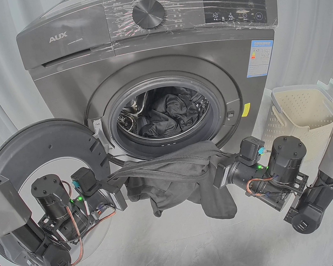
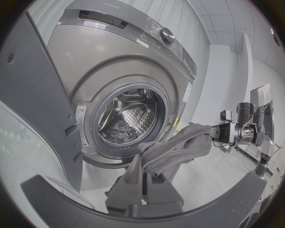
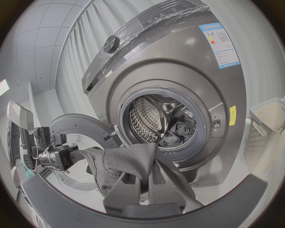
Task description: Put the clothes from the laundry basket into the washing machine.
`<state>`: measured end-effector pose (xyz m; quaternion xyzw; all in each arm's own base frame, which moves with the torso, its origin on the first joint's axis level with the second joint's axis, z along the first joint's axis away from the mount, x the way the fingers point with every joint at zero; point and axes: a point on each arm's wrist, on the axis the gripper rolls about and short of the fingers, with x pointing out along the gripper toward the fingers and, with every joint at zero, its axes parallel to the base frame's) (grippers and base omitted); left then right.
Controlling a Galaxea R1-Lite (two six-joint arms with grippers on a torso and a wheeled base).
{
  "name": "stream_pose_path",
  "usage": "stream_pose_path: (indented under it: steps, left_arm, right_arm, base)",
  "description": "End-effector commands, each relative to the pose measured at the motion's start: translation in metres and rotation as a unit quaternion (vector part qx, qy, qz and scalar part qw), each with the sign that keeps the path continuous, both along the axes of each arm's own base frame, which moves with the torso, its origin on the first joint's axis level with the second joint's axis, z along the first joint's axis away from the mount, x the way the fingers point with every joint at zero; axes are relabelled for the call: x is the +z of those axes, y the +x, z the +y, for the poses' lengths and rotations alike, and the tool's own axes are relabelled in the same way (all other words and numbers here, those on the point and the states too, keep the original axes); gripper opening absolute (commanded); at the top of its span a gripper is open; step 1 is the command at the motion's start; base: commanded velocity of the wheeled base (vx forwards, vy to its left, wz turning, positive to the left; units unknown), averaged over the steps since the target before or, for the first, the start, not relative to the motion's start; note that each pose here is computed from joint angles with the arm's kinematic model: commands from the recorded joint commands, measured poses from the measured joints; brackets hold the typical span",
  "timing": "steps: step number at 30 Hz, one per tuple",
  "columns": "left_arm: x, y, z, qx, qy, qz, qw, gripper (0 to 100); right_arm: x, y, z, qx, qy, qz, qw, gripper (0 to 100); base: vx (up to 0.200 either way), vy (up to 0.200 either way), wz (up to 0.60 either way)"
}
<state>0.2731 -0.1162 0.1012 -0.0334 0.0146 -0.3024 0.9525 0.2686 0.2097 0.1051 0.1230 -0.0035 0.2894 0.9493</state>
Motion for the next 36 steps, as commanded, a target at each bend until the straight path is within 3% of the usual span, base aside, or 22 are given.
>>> stream_pose_path:
  steps: [1,2,12,23,27,29,36]
  left_arm:
    - [0.000,-0.002,-0.001,-0.003,0.001,0.000,1.0000,0]
    - [0.000,-0.002,-0.001,-0.003,0.001,0.001,1.0000,100]
    - [-0.003,0.000,-0.002,-0.003,0.002,0.006,1.0000,100]
    - [-0.017,-0.007,-0.008,-0.017,0.015,0.031,0.9992,100]
    - [-0.033,-0.014,-0.008,-0.025,0.037,0.062,0.9971,100]
    - [-0.044,-0.014,-0.007,-0.031,0.062,0.068,0.9953,100]
    - [-0.044,-0.011,-0.005,-0.027,0.066,0.064,0.9954,100]
  right_arm:
    - [0.003,-0.004,0.001,0.004,0.003,-0.002,1.0000,0]
    - [0.005,-0.005,0.002,0.006,0.005,-0.004,1.0000,0]
    - [0.017,-0.015,0.013,0.030,0.016,-0.021,0.9992,0]
    - [0.022,-0.014,0.015,0.029,0.024,-0.030,0.9988,0]
    - [0.030,-0.008,0.019,0.023,0.038,-0.045,0.9980,0]
    - [0.033,-0.005,0.021,0.021,0.044,-0.051,0.9975,0]
    - [0.038,-0.005,0.022,0.023,0.048,-0.059,0.9969,0]
  base:
    - [0.000,0.000,0.00]
    - [0.000,0.000,0.00]
    - [0.000,0.000,0.00]
    - [0.000,0.000,0.00]
    - [0.000,0.000,0.00]
    - [0.000,0.000,0.00]
    - [0.000,0.000,0.00]
